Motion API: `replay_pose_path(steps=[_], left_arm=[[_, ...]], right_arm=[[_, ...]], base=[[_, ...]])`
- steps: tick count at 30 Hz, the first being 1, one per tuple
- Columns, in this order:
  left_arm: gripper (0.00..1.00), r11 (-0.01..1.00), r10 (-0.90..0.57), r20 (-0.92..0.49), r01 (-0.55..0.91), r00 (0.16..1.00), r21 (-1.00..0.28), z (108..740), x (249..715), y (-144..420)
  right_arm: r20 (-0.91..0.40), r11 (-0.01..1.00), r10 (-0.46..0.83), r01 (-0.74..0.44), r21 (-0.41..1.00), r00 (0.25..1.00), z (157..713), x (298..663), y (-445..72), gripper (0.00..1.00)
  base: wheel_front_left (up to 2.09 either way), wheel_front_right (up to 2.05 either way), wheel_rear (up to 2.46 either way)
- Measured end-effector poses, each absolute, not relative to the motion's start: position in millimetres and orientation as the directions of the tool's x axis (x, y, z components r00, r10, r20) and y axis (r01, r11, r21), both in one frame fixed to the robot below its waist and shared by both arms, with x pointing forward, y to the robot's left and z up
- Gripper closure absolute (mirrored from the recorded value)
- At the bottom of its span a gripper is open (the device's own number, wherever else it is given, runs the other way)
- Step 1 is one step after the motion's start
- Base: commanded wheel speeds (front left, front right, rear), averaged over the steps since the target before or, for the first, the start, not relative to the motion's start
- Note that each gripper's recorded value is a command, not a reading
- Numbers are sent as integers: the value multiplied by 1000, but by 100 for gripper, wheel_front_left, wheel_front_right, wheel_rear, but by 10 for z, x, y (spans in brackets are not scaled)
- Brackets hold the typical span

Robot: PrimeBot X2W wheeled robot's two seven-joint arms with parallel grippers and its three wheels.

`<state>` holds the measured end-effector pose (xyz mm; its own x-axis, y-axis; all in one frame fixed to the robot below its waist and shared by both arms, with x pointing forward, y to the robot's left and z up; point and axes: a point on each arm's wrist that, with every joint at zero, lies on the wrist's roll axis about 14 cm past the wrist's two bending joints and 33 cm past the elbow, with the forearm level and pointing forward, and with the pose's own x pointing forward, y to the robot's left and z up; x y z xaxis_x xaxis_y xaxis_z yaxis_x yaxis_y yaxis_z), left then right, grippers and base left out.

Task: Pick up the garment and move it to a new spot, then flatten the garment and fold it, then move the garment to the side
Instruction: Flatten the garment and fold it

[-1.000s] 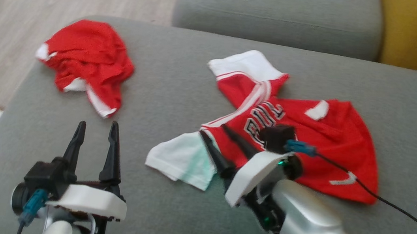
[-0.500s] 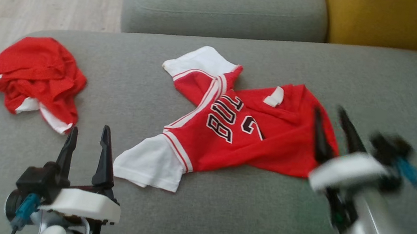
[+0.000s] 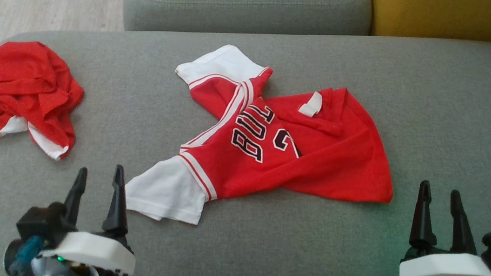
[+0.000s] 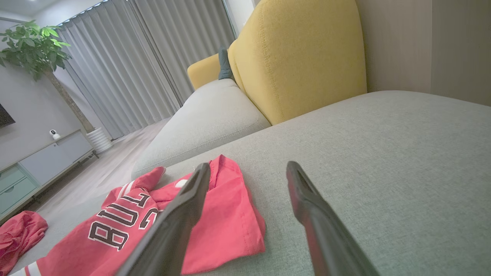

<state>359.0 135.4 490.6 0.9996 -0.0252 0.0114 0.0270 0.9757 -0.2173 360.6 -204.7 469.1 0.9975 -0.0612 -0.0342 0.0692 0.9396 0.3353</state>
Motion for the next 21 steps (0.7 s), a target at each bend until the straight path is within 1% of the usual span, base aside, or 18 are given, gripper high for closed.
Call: replay_pose_path(steps=[3,5,8,11,17,19,21], left_arm=[[0,976,-58,-24,52,998,-213,4787,3579,1285],[0,982,-71,-84,55,994,-179,4592,3533,1248],[0,990,-45,-210,15,977,-142,4207,3422,1310],[0,992,-51,-279,16,959,-127,3996,3389,1307],[0,984,-109,-256,68,960,-163,4062,3696,1178],[0,985,-112,-274,70,955,-157,4011,3743,1167],[0,988,-106,-325,62,940,-141,3877,3728,1181]], right_arm=[[-19,940,-65,67,335,998,4737,3617,-2059,0],[-18,938,-68,70,339,997,4742,3618,-2070,0],[-22,938,-73,76,339,997,4729,3622,-2085,0],[-37,938,-73,82,338,997,4686,3622,-2088,0],[-66,936,-89,106,335,994,4595,3616,-2139,0],[-71,936,-95,113,334,993,4581,3620,-2160,0],[-70,935,-103,120,332,992,4584,3634,-2187,0]], base=[[0,0,0],[0,0,0],[0,0,0],[0,0,0],[0,0,0],[0,0,0],[0,0,0]])
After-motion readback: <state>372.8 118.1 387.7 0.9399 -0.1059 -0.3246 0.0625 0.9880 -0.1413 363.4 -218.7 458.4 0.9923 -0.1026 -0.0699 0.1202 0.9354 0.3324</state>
